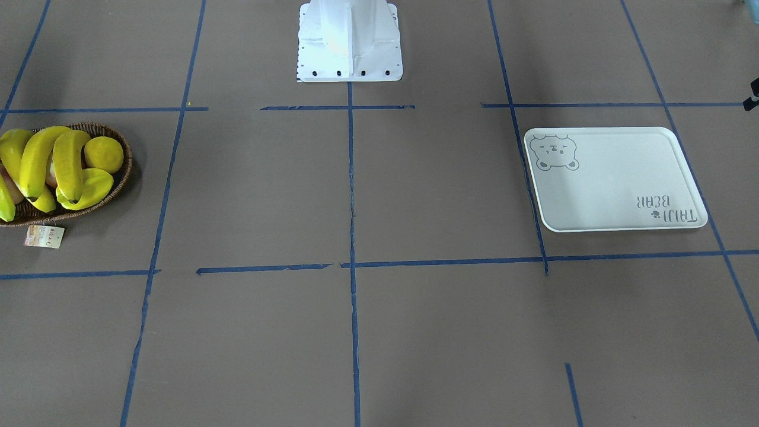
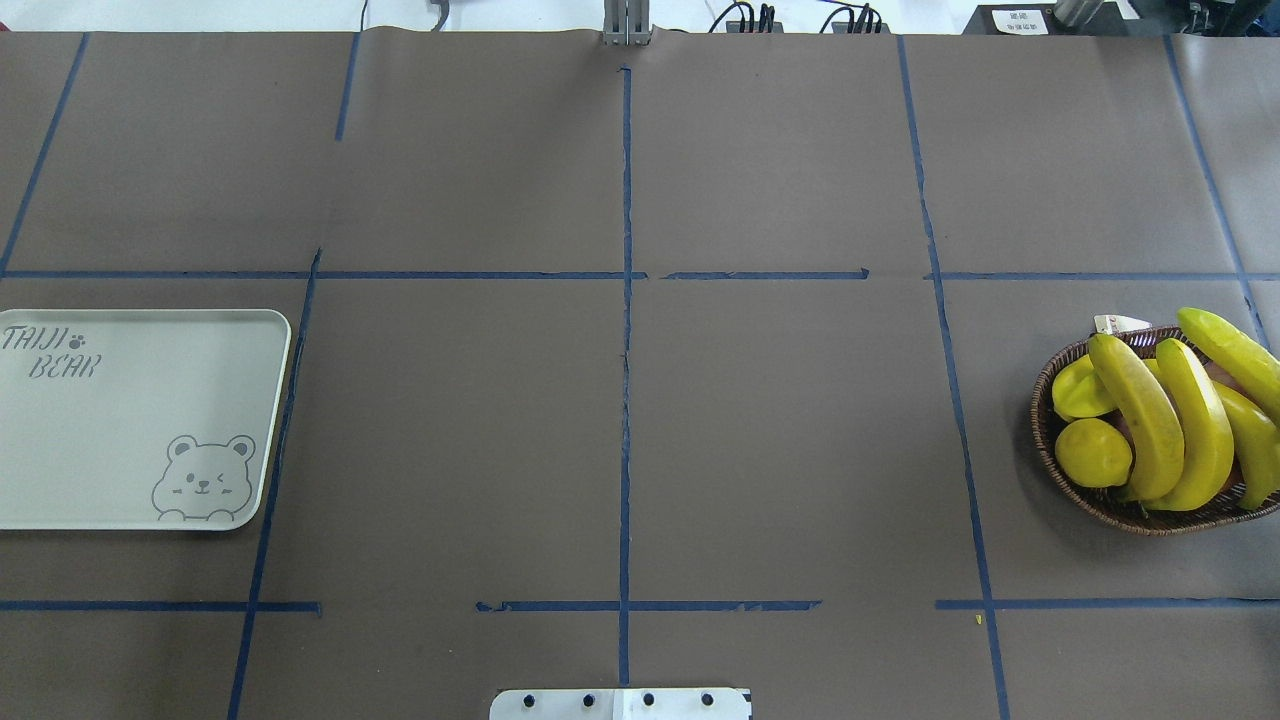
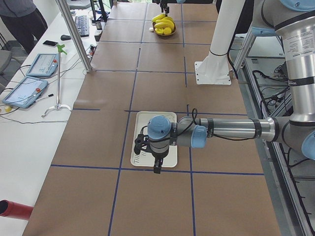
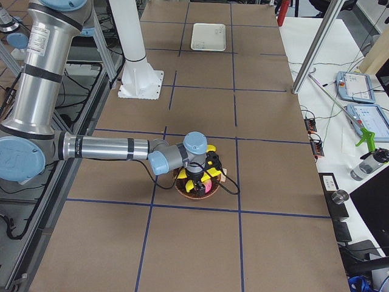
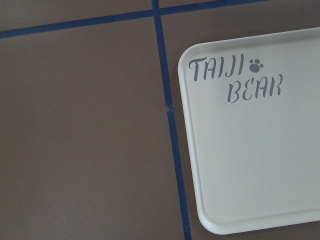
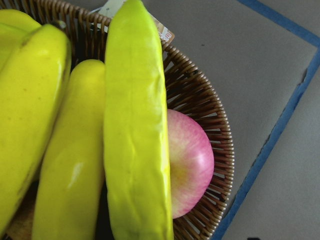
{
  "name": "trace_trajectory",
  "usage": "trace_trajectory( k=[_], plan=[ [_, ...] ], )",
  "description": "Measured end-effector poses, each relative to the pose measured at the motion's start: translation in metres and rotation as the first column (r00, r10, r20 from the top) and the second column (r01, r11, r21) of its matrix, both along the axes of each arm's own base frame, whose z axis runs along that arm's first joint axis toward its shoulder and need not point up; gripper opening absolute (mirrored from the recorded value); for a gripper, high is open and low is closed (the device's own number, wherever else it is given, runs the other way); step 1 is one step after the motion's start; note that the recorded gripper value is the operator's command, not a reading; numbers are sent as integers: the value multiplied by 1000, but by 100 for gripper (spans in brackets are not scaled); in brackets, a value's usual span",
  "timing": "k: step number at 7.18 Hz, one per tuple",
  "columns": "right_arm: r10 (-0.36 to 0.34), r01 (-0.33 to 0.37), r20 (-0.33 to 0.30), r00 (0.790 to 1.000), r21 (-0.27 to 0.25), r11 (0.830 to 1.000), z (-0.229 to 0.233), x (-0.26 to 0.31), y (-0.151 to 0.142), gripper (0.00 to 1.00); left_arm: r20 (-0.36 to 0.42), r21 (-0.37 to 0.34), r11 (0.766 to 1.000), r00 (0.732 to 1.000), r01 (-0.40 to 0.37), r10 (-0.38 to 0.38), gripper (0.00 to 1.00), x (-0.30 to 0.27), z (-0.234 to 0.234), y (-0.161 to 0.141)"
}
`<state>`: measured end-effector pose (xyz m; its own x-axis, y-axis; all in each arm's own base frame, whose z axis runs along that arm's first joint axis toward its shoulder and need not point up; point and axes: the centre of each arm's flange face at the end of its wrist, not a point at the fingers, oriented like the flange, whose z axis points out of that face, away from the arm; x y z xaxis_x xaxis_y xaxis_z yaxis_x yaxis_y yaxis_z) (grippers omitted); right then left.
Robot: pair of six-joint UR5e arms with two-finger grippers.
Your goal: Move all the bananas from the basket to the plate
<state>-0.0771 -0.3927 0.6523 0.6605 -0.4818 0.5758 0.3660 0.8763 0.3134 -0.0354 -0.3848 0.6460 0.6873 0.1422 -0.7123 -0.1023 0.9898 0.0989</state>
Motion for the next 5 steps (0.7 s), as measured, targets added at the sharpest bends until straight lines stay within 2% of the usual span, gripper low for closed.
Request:
trace_trajectory(
  k=[1,2,4,5],
  plan=[
    [-7,7,-1,1000,0,1000,1,-4,-2,82,0,0,1000,1000,0,0,100,0,0,0],
    [-15,15,-1,1000,0,1000,2,-7,-3,70,0,0,1000,1000,0,0,100,0,1,0],
    [-23,23,-2,1000,-1,1000,4,-12,-7,40,0,0,1000,1000,0,0,100,0,1,0],
    [-25,25,-3,1000,-2,1000,4,-13,-8,19,0,0,1000,1000,0,0,100,0,1,0]
  ],
)
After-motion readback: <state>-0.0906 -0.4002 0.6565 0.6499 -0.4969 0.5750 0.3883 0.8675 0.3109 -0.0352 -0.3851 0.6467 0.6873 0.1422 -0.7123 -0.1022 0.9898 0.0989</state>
